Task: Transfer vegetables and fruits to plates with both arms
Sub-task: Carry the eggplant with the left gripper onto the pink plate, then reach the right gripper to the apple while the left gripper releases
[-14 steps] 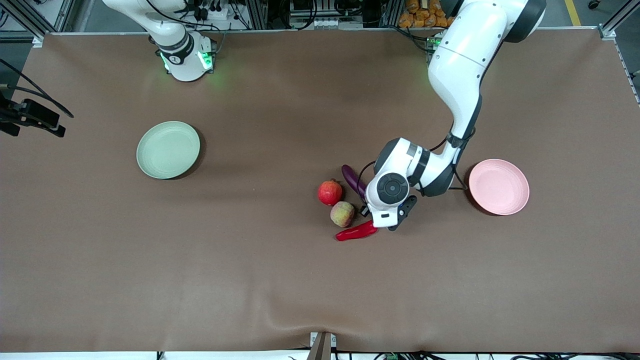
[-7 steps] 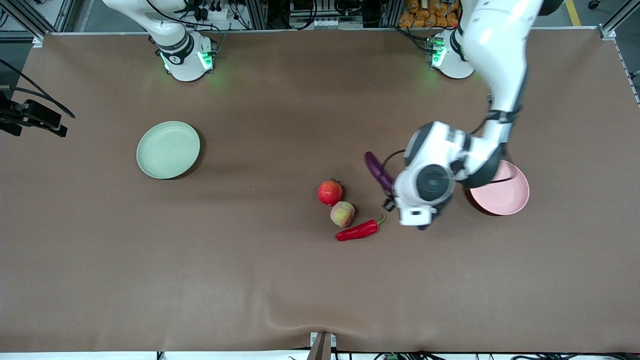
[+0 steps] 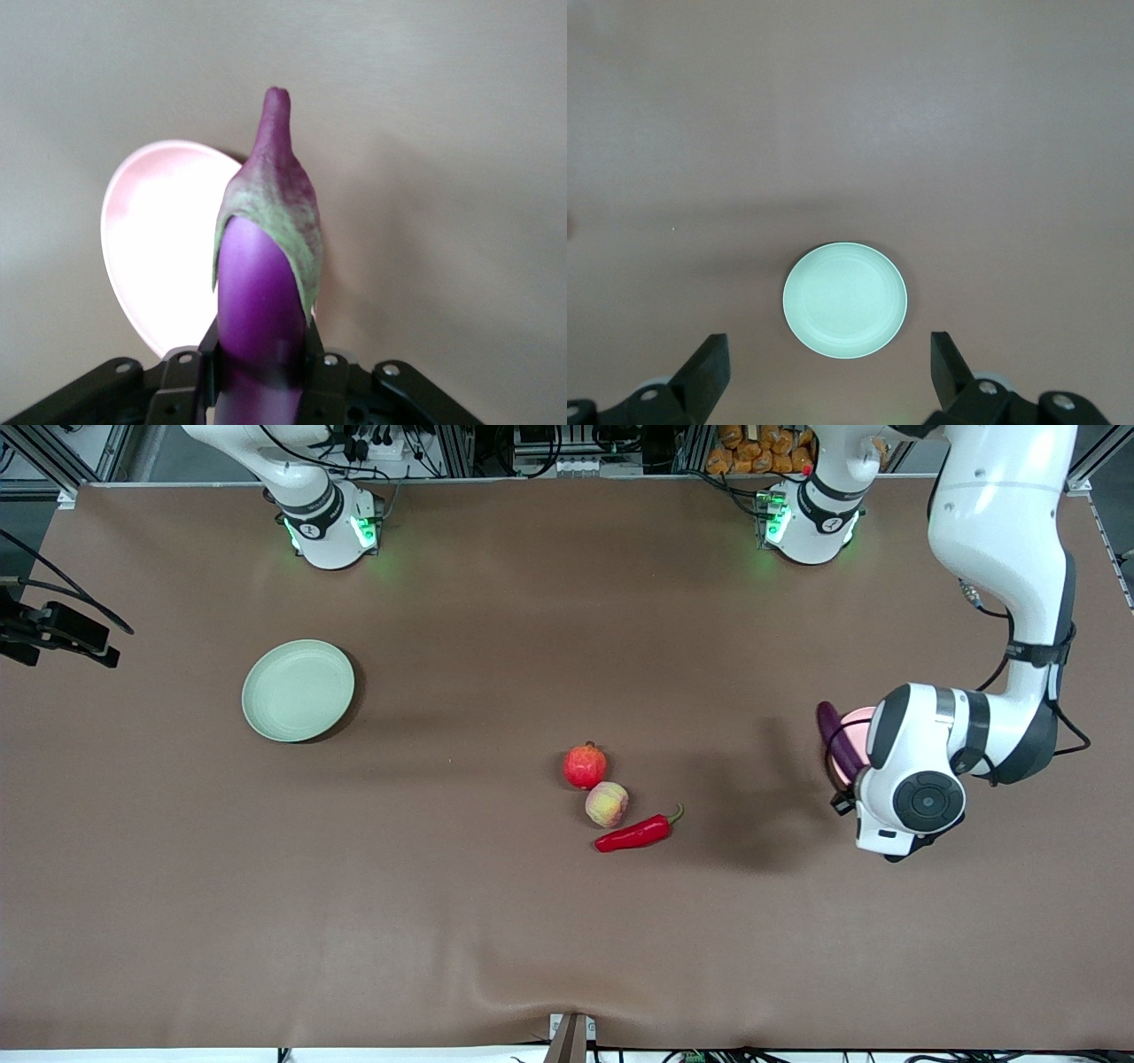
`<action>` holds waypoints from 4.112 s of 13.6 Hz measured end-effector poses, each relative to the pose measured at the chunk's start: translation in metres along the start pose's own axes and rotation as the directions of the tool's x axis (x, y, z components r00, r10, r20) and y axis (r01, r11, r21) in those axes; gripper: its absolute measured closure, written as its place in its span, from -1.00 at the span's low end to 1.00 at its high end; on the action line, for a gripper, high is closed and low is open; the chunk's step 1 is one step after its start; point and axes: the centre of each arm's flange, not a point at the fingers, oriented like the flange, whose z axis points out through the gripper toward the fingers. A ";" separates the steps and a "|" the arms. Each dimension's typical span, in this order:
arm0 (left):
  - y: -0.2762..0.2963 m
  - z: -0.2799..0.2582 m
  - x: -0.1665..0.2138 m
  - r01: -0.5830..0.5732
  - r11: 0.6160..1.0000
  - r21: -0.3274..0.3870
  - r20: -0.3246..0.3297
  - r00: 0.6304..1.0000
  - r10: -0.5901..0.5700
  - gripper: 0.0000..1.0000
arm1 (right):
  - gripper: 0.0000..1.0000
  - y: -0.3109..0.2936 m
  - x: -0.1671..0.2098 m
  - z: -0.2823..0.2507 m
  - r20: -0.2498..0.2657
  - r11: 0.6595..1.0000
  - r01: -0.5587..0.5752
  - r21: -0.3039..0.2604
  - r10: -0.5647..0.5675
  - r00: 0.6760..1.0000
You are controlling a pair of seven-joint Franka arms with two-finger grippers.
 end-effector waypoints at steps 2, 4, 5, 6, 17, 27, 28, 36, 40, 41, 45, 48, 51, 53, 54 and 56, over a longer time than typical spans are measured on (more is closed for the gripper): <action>-0.017 0.034 0.009 -0.041 0.999 0.016 0.004 0.999 0.041 0.30 | -1.00 0.000 0.000 0.000 0.000 1.000 0.000 0.000 0.000 1.000; -0.033 0.045 0.018 -0.069 0.997 0.015 0.022 0.997 0.069 0.30 | -1.00 0.000 0.000 0.000 0.000 1.000 0.000 0.000 0.000 1.000; -0.042 0.048 0.022 -0.079 0.997 0.014 0.030 0.996 0.078 0.30 | -1.00 0.000 0.000 0.000 0.000 1.000 0.000 0.000 0.000 1.000; -0.052 0.052 0.027 -0.089 0.996 0.012 0.040 0.995 0.088 0.30 | -1.00 0.000 0.000 0.000 0.000 1.000 0.000 0.000 0.000 1.000; -0.071 0.079 0.028 -0.128 0.992 0.011 0.092 0.988 0.126 0.30 | -1.00 0.000 0.000 0.000 0.001 1.000 0.000 0.001 0.000 1.000; -0.060 0.047 0.022 -0.147 0.989 -0.022 0.042 0.988 0.148 -1.00 | -1.00 -0.028 0.005 0.009 0.017 0.999 0.051 0.007 -0.051 0.999; -0.058 0.028 0.017 -0.155 0.988 -0.028 0.028 0.987 0.156 -1.00 | -1.00 -0.043 0.006 0.013 0.025 0.997 0.079 0.006 -0.079 0.997; 0.032 -0.107 -0.052 0.017 0.981 -0.194 -0.013 1.000 -0.020 -1.00 | -1.00 -0.263 0.016 0.087 0.022 0.961 0.244 0.132 -0.249 0.968; 0.091 -0.117 -0.067 0.117 0.962 -0.249 -0.011 0.992 -0.124 -1.00 | -1.00 -0.382 0.017 0.162 0.026 0.976 0.014 0.217 -0.020 0.999; 0.093 -0.119 -0.062 0.138 0.952 -0.273 -0.015 0.989 -0.148 -1.00 | -1.00 -0.412 0.015 0.186 0.051 0.964 -0.064 0.257 0.053 0.997; 0.055 -0.138 -0.001 0.315 0.854 -0.413 0.019 0.941 -0.338 -1.00 | -1.00 -0.490 0.014 0.291 0.159 0.875 -0.298 0.381 0.256 0.954; 0.028 -0.149 0.033 0.486 0.716 -0.500 0.100 0.854 -0.510 -1.00 | -1.00 -0.519 -0.004 0.354 0.194 0.890 -0.307 0.336 0.254 0.948; 0.032 -0.154 0.033 0.652 0.571 -0.498 0.208 0.729 -0.652 -1.00 | -1.00 -0.517 -0.002 0.383 0.187 0.908 -0.293 0.300 0.245 0.951; 0.041 -0.153 0.026 0.741 0.486 -0.464 0.273 0.641 -0.717 -1.00 | -1.00 -0.514 0.003 0.398 0.134 0.925 -0.235 0.298 0.203 0.970; 0.048 -0.152 0.021 0.778 0.445 -0.443 0.303 0.597 -0.743 -1.00 | -1.00 -0.513 0.005 0.404 0.118 0.928 -0.219 0.303 0.192 0.974; 0.066 -0.147 0.008 0.840 0.373 -0.394 0.352 0.513 -0.783 -1.00 | -1.00 -0.514 0.005 0.413 0.114 0.931 -0.207 0.300 0.180 0.977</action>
